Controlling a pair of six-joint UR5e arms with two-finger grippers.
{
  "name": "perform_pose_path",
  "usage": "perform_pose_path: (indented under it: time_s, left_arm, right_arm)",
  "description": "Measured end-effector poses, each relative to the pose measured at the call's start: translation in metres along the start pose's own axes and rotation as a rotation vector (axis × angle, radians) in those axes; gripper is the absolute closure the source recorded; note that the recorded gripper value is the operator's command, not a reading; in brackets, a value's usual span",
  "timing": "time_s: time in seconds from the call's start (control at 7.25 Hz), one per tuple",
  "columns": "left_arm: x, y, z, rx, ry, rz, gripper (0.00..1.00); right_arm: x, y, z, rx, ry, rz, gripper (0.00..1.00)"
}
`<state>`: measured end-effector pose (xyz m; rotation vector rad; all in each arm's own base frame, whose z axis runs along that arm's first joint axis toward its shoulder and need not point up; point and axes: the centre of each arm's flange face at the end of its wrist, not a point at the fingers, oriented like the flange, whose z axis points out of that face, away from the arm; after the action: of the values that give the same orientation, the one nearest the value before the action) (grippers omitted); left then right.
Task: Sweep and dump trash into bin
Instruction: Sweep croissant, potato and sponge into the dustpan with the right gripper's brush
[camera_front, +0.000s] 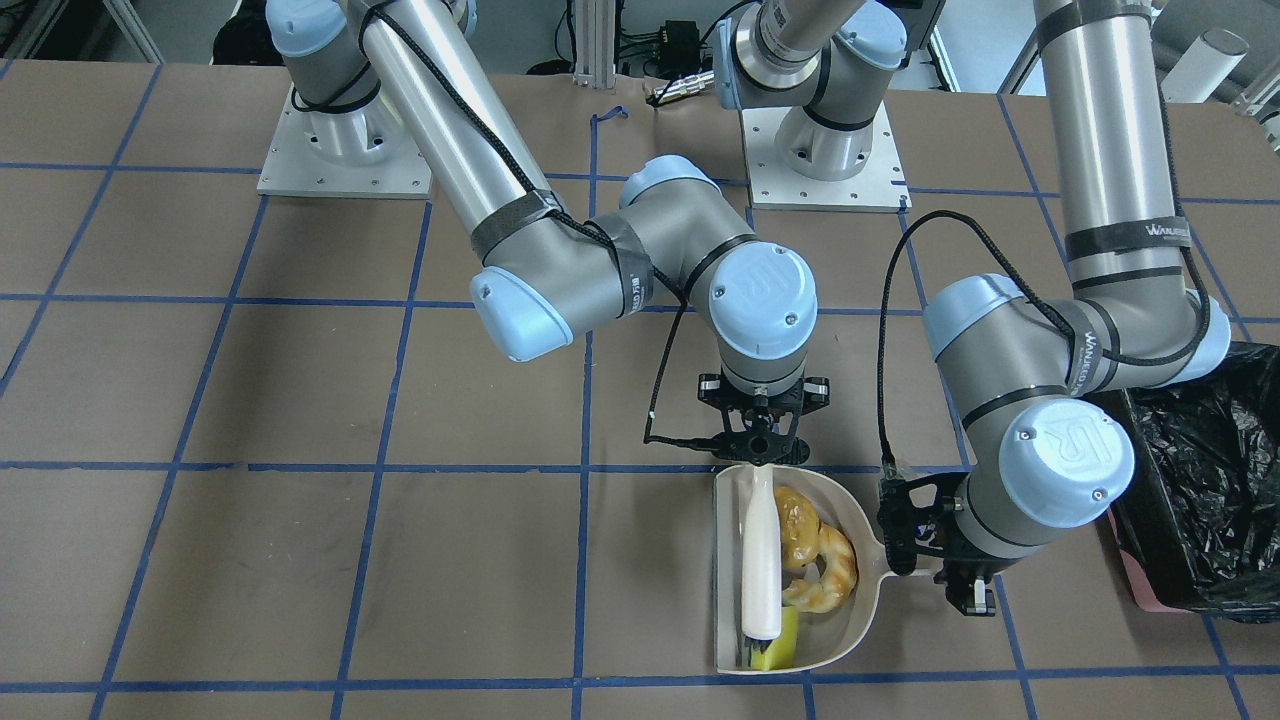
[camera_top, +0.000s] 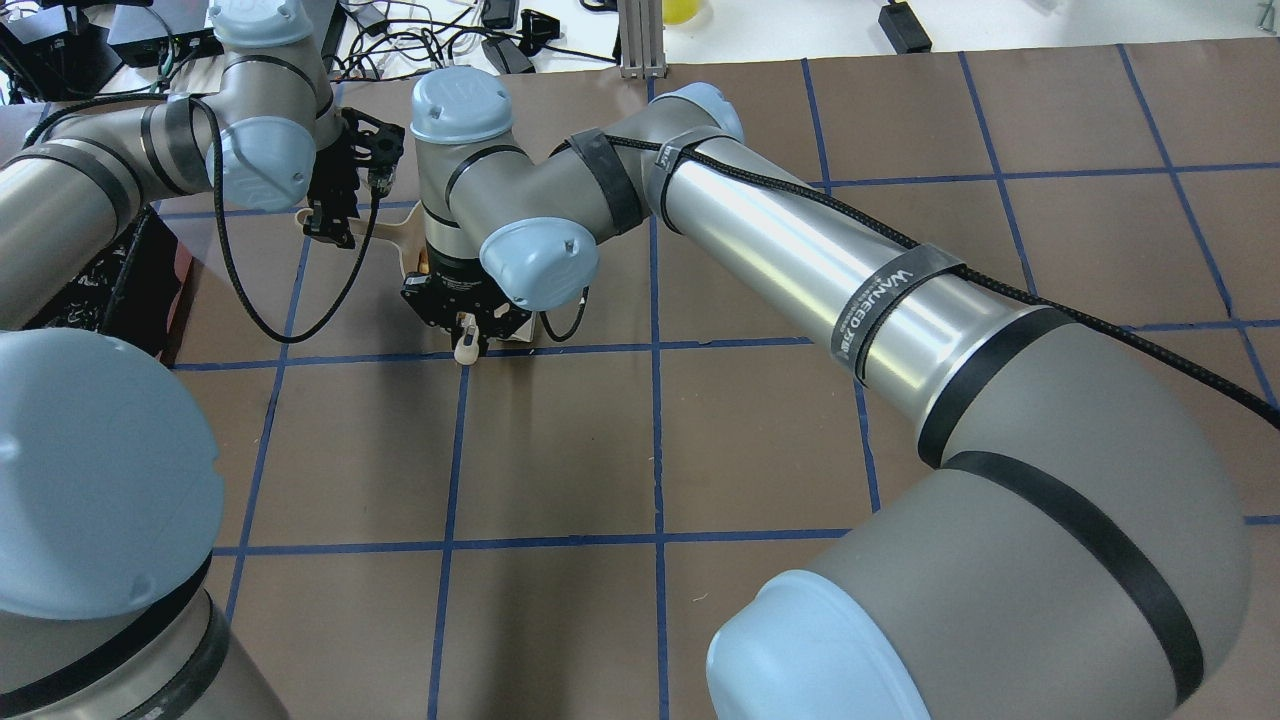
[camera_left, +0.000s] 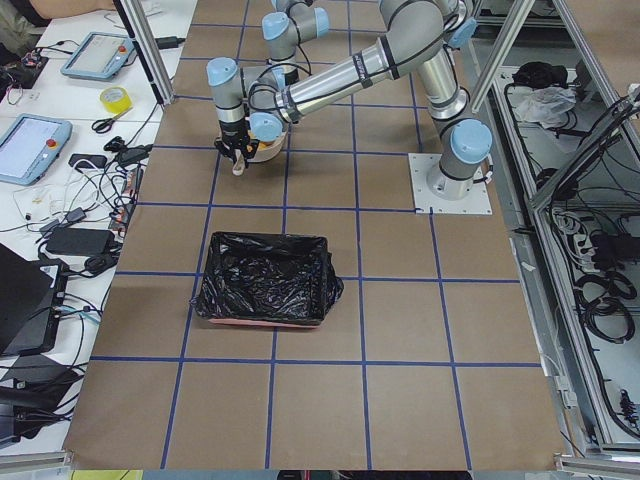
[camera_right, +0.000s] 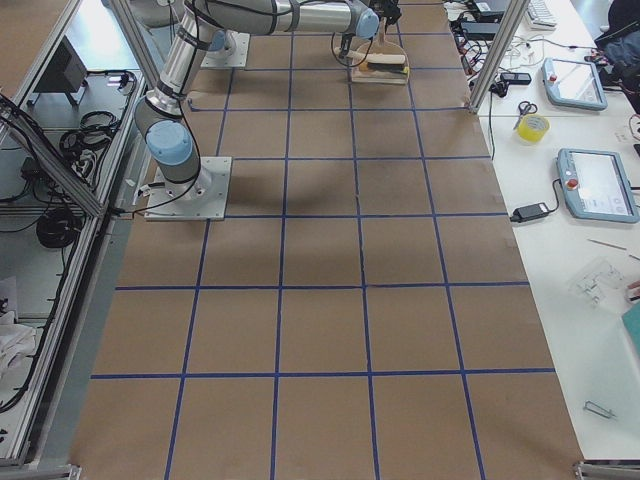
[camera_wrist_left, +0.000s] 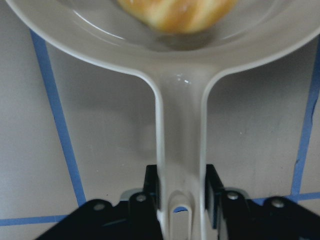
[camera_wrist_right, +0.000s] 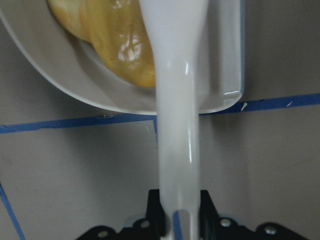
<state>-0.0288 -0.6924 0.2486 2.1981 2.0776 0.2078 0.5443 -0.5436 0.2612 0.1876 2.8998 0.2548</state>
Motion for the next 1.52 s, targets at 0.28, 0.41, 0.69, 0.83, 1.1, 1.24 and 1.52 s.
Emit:
perform_pose_path:
  time_s: [0.28, 0.41, 0.69, 0.83, 1.1, 1.24, 1.52]
  left_arm:
    - [0.0, 0.0, -0.001, 0.002, -0.001, 0.0, 0.85]
    - [0.0, 0.0, -0.001, 0.003, -0.002, 0.0, 0.85]
    - [0.0, 0.001, -0.002, 0.003, -0.004, 0.001, 0.86]
    - [0.001, 0.002, -0.002, 0.004, -0.003, 0.003, 0.88]
    - [0.002, 0.008, -0.006, 0.002, -0.008, 0.022, 0.92]
    - [0.002, 0.013, -0.008, 0.001, -0.013, 0.038, 0.94]
    - [0.002, 0.033, -0.021, 0.003, -0.033, 0.084, 0.99]
  right_arm:
    - [-0.003, 0.009, -0.007, -0.023, 0.014, 0.019, 1.0]
    - [-0.001, 0.015, -0.014, -0.04, 0.027, 0.041, 1.0]
    - [0.009, 0.033, -0.032, -0.08, 0.07, 0.078, 1.0]
    - [0.016, 0.041, -0.038, -0.091, 0.081, 0.089, 1.0]
    - [0.045, 0.039, -0.052, -0.091, 0.132, 0.114, 1.0]
    - [0.069, 0.027, -0.064, -0.08, 0.159, 0.13, 1.0]
    - [0.149, -0.007, -0.107, -0.05, 0.205, 0.115, 1.0]
